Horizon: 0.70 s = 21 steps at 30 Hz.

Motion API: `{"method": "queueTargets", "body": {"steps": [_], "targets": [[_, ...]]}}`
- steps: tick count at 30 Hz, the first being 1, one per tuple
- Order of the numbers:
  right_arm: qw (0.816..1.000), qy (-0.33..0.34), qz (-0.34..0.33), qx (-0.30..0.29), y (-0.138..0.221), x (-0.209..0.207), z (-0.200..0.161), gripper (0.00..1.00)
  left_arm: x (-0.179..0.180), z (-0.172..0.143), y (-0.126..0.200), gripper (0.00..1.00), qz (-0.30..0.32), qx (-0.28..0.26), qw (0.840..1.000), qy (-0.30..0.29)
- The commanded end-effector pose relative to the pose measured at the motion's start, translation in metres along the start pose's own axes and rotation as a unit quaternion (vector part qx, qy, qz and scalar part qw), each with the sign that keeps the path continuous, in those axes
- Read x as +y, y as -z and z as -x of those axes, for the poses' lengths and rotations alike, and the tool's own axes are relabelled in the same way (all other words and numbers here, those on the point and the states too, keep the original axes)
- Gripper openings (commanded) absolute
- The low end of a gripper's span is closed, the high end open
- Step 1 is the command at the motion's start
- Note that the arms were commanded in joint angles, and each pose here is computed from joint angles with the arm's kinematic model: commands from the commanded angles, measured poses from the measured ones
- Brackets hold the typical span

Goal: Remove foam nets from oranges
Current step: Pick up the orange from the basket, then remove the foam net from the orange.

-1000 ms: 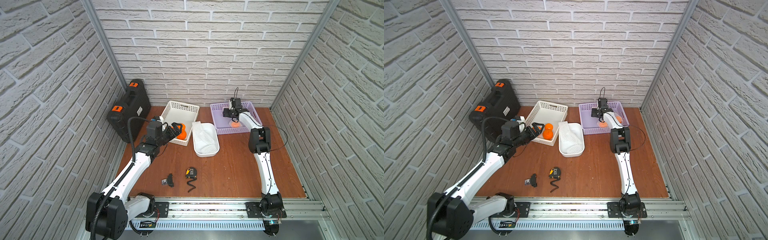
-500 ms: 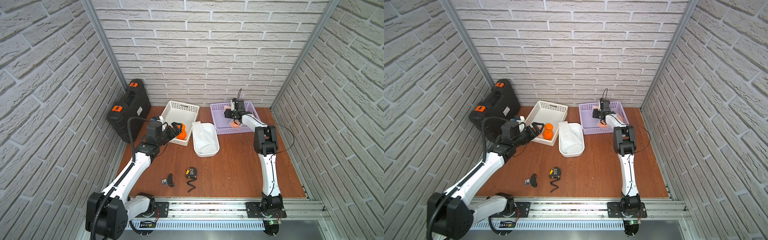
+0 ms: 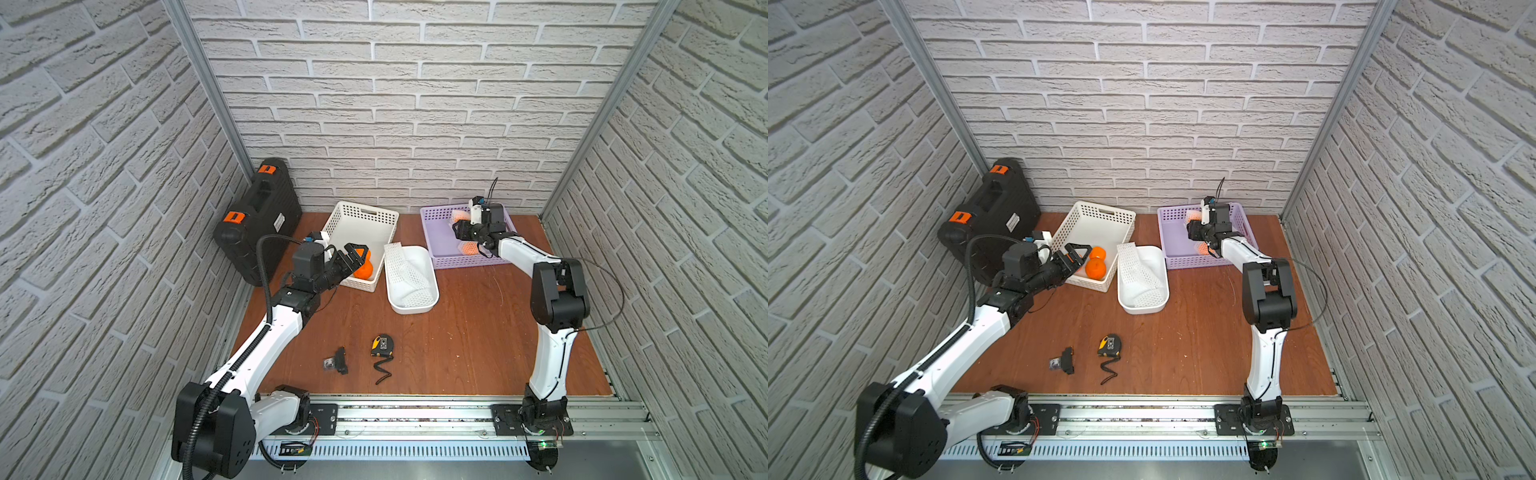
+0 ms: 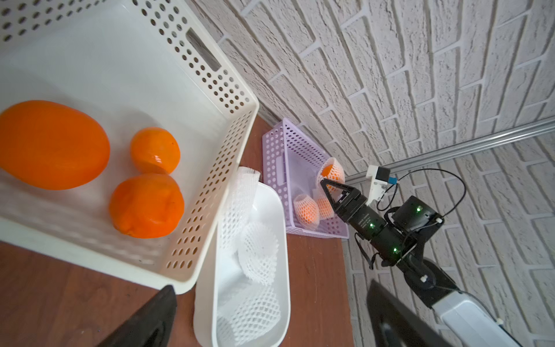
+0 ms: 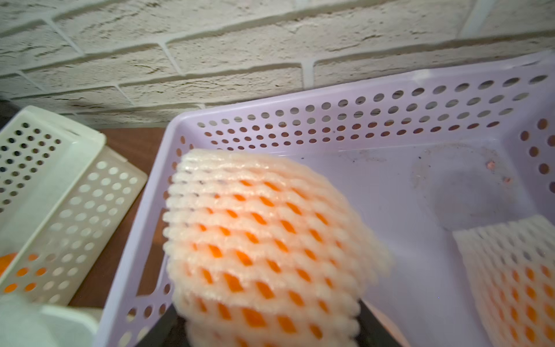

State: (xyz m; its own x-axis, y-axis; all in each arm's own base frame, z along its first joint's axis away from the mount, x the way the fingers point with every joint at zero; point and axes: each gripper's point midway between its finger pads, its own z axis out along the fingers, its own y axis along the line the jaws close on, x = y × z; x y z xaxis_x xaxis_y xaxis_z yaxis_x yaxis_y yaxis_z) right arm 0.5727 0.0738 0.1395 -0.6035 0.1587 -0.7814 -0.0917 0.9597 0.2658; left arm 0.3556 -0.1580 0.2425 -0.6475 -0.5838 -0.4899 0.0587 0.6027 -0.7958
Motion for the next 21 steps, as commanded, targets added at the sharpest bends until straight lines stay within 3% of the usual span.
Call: {"method": "queueTargets", "body": {"steps": [1, 14, 21], "targets": [[0.998, 0.019, 0.035, -0.057, 0.046, 0.030, 0.029, 0.61, -0.032, -0.009, -0.010, 0.98, -0.071, 0.030, 0.997, 0.020], [0.989, 0.086, 0.117, -0.014, 0.177, 0.126, -0.017, 0.61, -0.134, -0.083, -0.040, 0.98, -0.176, 0.167, 0.967, 0.074], [0.984, 0.095, 0.152, -0.009, 0.225, 0.155, -0.036, 0.61, -0.167, -0.088, -0.038, 0.98, -0.225, 0.163, 0.952, 0.126]]}}
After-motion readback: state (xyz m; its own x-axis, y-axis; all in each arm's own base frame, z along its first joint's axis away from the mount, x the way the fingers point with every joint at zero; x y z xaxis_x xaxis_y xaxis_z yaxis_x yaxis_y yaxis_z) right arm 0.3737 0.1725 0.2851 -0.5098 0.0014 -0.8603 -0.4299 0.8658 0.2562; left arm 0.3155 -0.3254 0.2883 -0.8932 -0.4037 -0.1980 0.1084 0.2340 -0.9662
